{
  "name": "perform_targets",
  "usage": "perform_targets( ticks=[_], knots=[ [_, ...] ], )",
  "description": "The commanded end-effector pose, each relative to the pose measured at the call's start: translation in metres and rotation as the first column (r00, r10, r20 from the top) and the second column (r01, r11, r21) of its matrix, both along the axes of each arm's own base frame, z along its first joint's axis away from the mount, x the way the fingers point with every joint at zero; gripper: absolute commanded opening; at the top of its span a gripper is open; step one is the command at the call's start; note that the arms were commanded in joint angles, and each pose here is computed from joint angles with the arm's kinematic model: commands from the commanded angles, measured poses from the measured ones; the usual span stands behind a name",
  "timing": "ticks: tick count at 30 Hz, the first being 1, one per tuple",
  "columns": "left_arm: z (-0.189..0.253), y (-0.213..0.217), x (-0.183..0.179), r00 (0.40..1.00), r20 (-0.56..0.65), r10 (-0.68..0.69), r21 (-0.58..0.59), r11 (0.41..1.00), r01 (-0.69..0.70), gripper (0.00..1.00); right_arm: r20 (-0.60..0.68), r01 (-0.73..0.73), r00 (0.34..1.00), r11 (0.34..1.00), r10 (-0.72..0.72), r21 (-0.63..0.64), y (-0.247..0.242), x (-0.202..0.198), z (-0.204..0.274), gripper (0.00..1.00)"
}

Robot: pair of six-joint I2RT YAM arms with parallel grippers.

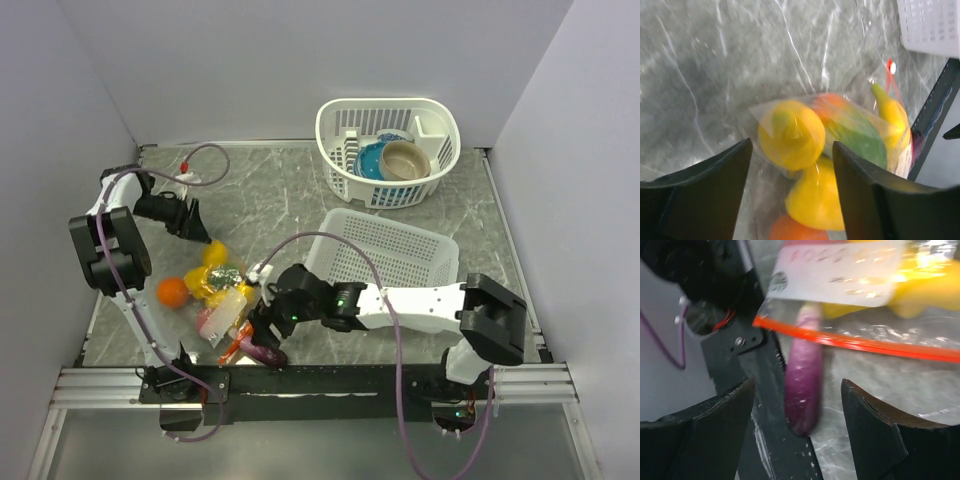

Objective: Open the zip-top bag and remove the fake food

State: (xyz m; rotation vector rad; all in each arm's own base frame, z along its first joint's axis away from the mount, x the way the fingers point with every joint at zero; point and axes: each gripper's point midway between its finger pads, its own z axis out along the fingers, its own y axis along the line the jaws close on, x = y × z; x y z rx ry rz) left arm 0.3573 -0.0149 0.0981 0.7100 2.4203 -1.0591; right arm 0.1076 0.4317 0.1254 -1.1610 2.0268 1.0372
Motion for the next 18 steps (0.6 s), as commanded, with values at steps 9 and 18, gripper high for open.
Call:
perform_targets(
  ticks=[9,18],
  knots=[
    [0.064,0.049,-0.043,0.986,0.147,0.075,0.121,0.988,-0.093,0.99,0.05,-0.093,0.992,0.942,0.115,-0.322,0.007,-0.002,-0.071,0.86],
    [0.041,0.059,-0.08,0.962,0.223,0.159,0.243,0.946,-0.213,0.99,0.098,-0.014,0.993,0.898,0.064,-0.44,-0.018,0.008,-0.103,0.6]
  ],
)
